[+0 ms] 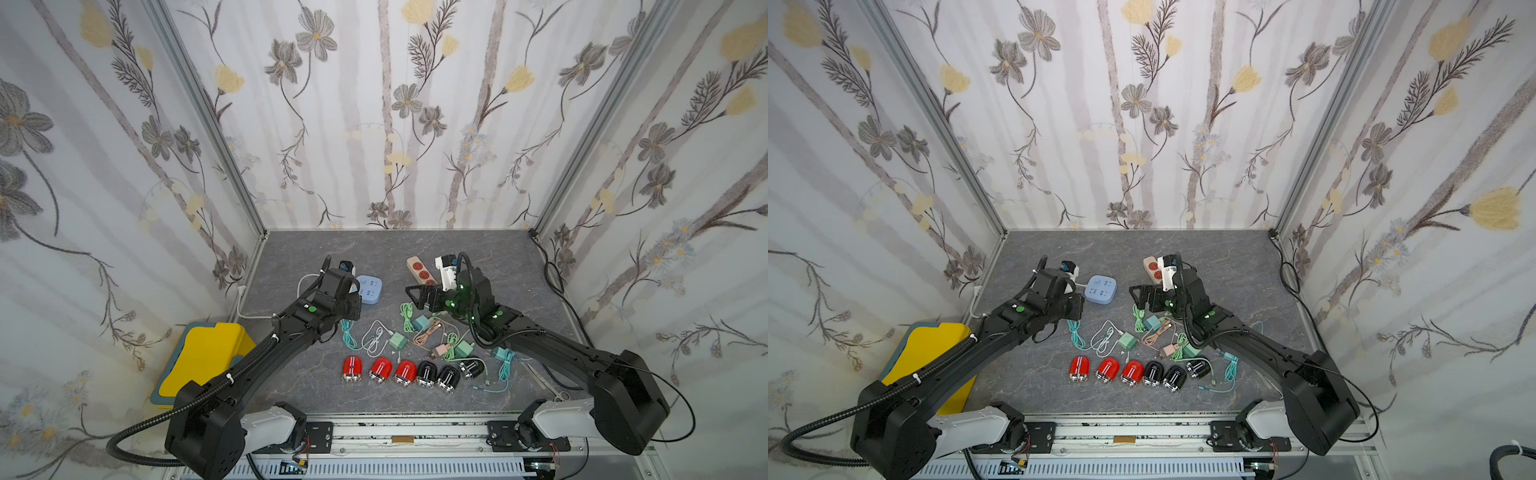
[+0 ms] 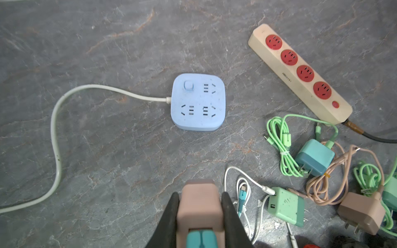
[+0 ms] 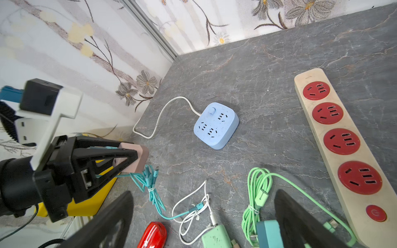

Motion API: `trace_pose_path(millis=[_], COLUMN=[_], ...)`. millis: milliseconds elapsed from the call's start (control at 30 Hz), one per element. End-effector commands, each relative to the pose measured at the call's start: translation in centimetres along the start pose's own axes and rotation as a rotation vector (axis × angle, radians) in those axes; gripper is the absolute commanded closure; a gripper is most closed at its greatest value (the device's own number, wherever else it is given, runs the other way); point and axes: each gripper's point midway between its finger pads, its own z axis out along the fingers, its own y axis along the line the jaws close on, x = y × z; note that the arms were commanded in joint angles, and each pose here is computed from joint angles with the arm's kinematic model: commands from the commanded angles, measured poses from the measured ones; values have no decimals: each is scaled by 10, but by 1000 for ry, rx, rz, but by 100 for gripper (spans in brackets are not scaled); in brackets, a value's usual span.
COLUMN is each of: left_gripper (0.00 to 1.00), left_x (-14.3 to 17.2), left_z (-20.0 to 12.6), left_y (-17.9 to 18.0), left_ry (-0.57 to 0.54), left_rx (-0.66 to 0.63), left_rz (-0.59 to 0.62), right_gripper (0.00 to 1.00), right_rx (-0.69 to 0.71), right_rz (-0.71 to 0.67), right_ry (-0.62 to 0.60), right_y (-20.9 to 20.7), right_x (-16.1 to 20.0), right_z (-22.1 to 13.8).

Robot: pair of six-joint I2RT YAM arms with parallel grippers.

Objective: Unplug the electric shaver
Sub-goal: Place the plug at the center of the board.

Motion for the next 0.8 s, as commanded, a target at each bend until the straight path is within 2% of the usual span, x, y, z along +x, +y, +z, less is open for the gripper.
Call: trace_pose_path(millis=[0,233,500,667,767], left_gripper=[85,84,82,79,73], left_x=[10,38,71,94,98], left_z=[8,31,57,66,68], left_y=[2,-5,-9,-6,-7], left_ry=[19,85,188,248,258], left_rx=[-13,-21,-57,-68,-65], left_rz=[-36,-40,-38,-71,-83], right_gripper=[0,0,0,0,0], right_rx=[-10,9,19,27,29], right_rz=[-31,-25,-24,-22,-21], right_ry=[-16,18,22,24,27], right_y=[0,-13,-15,-17,-18], right_x=[2,26,26,27,28], right_z=[-6,-13,-12,-11,-10])
